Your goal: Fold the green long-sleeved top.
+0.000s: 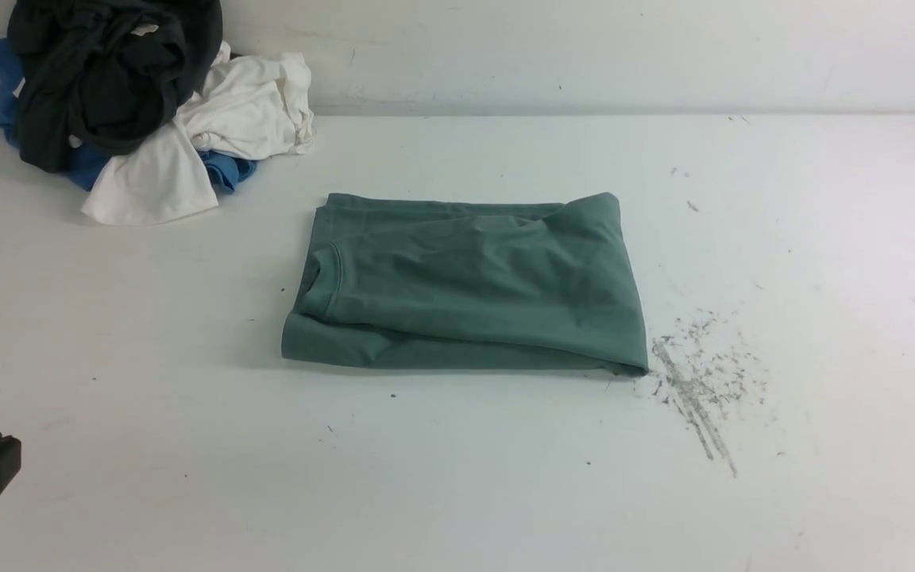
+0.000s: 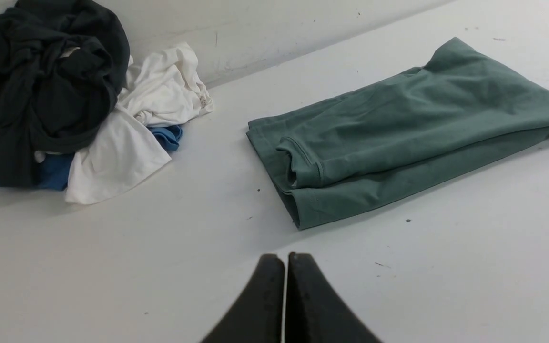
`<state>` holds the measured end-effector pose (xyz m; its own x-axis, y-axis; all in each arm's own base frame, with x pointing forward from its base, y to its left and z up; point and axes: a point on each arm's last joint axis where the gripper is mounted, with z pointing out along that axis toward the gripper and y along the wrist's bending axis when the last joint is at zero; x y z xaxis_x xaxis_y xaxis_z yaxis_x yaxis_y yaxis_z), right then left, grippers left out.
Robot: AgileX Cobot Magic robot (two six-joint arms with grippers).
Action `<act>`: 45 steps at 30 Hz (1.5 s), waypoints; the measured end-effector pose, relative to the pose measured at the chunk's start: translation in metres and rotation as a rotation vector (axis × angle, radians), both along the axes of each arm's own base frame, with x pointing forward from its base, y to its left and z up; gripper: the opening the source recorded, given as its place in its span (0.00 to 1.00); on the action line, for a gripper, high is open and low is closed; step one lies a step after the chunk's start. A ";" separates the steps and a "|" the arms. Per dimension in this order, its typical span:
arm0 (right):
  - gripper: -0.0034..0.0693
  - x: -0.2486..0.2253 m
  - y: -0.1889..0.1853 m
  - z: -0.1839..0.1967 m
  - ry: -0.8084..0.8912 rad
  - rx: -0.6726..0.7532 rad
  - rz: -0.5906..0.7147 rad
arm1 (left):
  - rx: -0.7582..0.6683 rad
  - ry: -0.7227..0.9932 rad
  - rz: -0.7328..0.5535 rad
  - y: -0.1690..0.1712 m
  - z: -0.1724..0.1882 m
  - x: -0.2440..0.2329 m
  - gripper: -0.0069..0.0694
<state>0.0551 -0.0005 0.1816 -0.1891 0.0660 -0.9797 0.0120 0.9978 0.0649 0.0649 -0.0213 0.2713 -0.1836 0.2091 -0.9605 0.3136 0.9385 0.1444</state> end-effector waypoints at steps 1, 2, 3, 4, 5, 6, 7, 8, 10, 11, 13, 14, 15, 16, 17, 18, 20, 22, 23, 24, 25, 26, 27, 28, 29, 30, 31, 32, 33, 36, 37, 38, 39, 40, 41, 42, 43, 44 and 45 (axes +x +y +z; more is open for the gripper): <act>0.03 0.000 0.000 0.000 0.000 -0.001 0.000 | 0.000 0.000 0.000 0.000 0.000 0.000 0.08; 0.03 0.000 0.000 0.000 0.000 -0.001 0.000 | 0.000 0.000 0.000 0.000 0.000 0.000 0.08; 0.03 0.000 0.000 0.000 0.000 -0.001 0.000 | 0.000 0.000 0.000 0.000 0.000 0.000 0.08; 0.03 0.000 0.000 0.000 0.000 -0.002 0.000 | 0.000 0.000 0.000 0.000 0.000 0.000 0.08; 0.03 0.000 0.000 0.000 0.000 -0.002 0.000 | 0.000 0.000 0.000 0.000 0.000 0.000 0.08; 0.03 0.000 0.000 0.000 0.000 -0.002 0.000 | 0.000 0.000 0.000 0.000 0.000 0.000 0.08; 0.03 0.000 0.000 0.000 0.000 -0.002 0.000 | 0.000 0.000 0.000 0.000 0.000 0.000 0.08; 0.03 0.000 0.000 0.000 0.000 -0.002 0.000 | 0.000 0.000 0.000 0.000 0.000 0.000 0.08; 0.03 0.000 0.000 0.000 0.001 -0.002 0.000 | 0.000 0.000 0.000 0.000 0.000 0.000 0.08; 0.03 0.000 0.000 0.000 0.001 -0.002 0.000 | 0.000 0.000 0.000 0.000 0.000 0.000 0.08; 0.03 0.000 0.000 0.000 0.001 -0.003 0.000 | 0.000 0.000 0.000 0.000 0.000 0.000 0.08; 0.03 0.000 0.000 0.000 0.001 -0.003 0.000 | -0.001 -0.005 0.000 0.000 -0.002 -0.001 0.08; 0.03 0.000 0.000 0.000 0.002 -0.003 0.000 | -0.002 -0.012 0.000 0.001 -0.004 -0.003 0.08; 0.03 0.000 0.000 0.000 0.002 -0.003 0.000 | -0.003 -0.016 0.000 0.001 -0.004 -0.004 0.08; 0.03 0.000 0.000 0.000 0.002 -0.003 0.000 | -0.008 -0.028 -0.001 0.001 -0.006 -0.007 0.08; 0.03 0.000 0.000 0.000 0.002 -0.003 0.000 | -0.010 -0.038 -0.001 0.002 -0.007 -0.009 0.08; 0.03 0.000 0.000 0.000 0.002 -0.003 0.000 | -0.012 -0.049 -0.001 0.002 -0.009 -0.012 0.08; 0.03 0.000 0.000 0.000 0.002 -0.003 0.000 | -0.007 -0.062 0.002 0.003 -0.013 -0.014 0.08; 0.03 0.000 0.000 0.000 0.002 -0.003 0.000 | -0.007 -0.080 0.012 0.004 -0.016 -0.015 0.08; 0.03 0.000 0.000 0.000 0.002 -0.003 0.000 | -0.010 -0.087 0.017 0.005 -0.019 -0.016 0.08; 0.03 0.000 0.000 0.000 0.003 -0.003 0.000 | -0.041 -0.115 0.037 0.006 -0.026 -0.018 0.08; 0.03 0.000 0.000 0.000 0.003 -0.003 0.000 | -0.068 -0.132 0.052 0.008 -0.032 -0.019 0.08; 0.03 0.000 0.000 0.000 0.003 -0.003 0.000 | -0.094 -0.141 0.070 0.009 -0.039 -0.019 0.08; 0.03 0.000 0.000 0.000 0.003 -0.003 0.000 | -0.112 -0.133 0.088 0.010 -0.047 -0.017 0.08; 0.03 0.000 0.000 0.000 0.003 -0.003 0.000 | -0.130 -0.129 0.103 0.011 -0.052 -0.015 0.08; 0.03 0.000 0.000 0.000 0.002 -0.003 0.000 | -0.131 -0.104 0.129 0.012 -0.064 -0.013 0.08; 0.03 0.000 0.000 0.000 0.002 -0.003 0.000 | -0.149 -0.078 0.150 0.013 -0.073 -0.012 0.08; 0.03 0.000 0.000 0.000 0.002 -0.003 0.000 | -0.160 -0.047 0.170 0.013 -0.082 -0.011 0.08; 0.03 0.000 0.000 0.000 0.002 -0.003 0.000 | -0.177 -0.018 0.190 0.014 -0.088 -0.011 0.08; 0.03 0.000 0.000 0.000 0.002 -0.003 0.000 | -0.181 0.071 0.223 0.016 -0.098 -0.012 0.08; 0.03 0.000 0.000 0.000 0.002 -0.003 0.000 | -0.180 0.074 0.223 0.016 -0.098 -0.012 0.08; 0.03 0.000 0.000 0.000 0.002 -0.003 0.000 | -0.180 0.079 0.225 0.016 -0.098 -0.012 0.08; 0.03 0.000 0.000 0.000 0.003 -0.003 0.000 | -0.175 0.084 0.225 0.016 -0.098 -0.012 0.08; 0.03 0.000 0.000 0.000 0.003 -0.003 0.000 | -0.172 0.086 0.225 0.016 -0.098 -0.012 0.08; 0.03 0.000 0.000 0.000 0.003 -0.003 0.000 | -0.172 0.086 0.225 0.016 -0.098 -0.012 0.08; 0.03 0.000 0.000 0.000 0.003 -0.003 0.000 | -0.172 0.086 0.225 0.016 -0.098 -0.012 0.08; 0.03 0.000 0.000 0.000 0.003 -0.003 0.000 | -0.170 0.086 0.224 0.016 -0.098 -0.012 0.08; 0.03 0.000 0.000 0.000 0.003 -0.003 0.000 | -0.165 0.084 0.223 0.016 -0.098 -0.012 0.08; 0.03 0.000 0.000 0.000 0.003 -0.003 0.000 | -0.164 0.083 0.222 0.016 -0.098 -0.012 0.08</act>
